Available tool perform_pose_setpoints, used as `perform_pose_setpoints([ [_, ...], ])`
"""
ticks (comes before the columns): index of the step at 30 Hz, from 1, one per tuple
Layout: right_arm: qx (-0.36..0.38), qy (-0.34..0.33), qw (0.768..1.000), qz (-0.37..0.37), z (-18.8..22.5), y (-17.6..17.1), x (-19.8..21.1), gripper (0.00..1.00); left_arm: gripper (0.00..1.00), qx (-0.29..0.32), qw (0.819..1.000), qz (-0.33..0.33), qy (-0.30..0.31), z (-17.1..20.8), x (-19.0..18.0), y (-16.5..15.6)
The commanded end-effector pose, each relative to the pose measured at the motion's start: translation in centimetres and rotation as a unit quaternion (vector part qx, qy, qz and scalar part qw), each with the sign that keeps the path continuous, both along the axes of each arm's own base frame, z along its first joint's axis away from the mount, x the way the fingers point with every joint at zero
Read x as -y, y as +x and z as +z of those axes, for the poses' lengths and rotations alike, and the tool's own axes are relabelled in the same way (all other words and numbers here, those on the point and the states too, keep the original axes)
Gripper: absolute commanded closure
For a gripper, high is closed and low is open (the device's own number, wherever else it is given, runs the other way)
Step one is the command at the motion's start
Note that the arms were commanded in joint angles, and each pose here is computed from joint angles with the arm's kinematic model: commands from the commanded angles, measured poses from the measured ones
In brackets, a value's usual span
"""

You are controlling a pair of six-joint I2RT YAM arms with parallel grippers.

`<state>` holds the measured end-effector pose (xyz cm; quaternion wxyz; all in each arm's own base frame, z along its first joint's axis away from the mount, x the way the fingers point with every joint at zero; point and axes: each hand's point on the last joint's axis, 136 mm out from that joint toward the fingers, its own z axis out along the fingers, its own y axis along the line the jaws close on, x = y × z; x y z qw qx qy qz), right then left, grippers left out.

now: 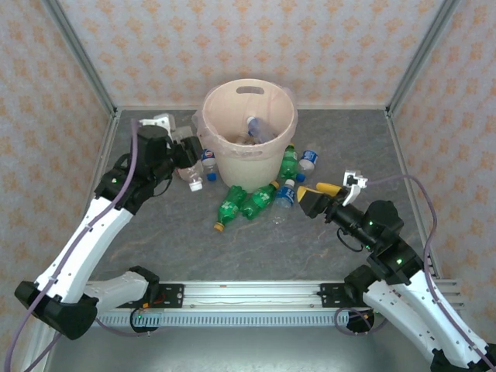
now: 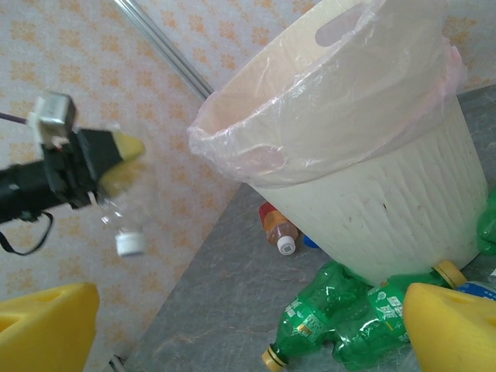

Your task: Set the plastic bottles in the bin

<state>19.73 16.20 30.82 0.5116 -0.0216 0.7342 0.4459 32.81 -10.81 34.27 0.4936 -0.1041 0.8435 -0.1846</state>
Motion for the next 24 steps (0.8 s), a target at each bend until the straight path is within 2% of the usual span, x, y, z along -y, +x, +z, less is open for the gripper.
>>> perform_pose_setpoints([
  [1,0.024,0.028,0.999,0.007,2.3,-0.3,-0.1,0.0,0.41,0.092,0.995,0.002,-0.042,6.1,0.2,0.8],
  [6,0.018,0.034,0.999,0.002,2.6,-0.2,0.0,0.0,0.41,0.188,0.977,-0.015,-0.101,11.4,1.6,2.2],
  [14,0.016,0.031,0.999,-0.005,3.4,0.0,0.1,0.0,0.42,0.225,0.966,-0.024,-0.126,14.4,4.1,6.5],
  [19,0.016,0.016,1.0,-0.008,3.4,0.4,0.0,0.0,0.43,0.237,0.967,-0.021,-0.087,14.2,6.4,9.0],
  [24,0.004,0.015,1.0,-0.008,2.7,0.7,-0.2,0.0,0.43,0.231,0.972,-0.027,-0.035,11.6,8.6,11.1],
])
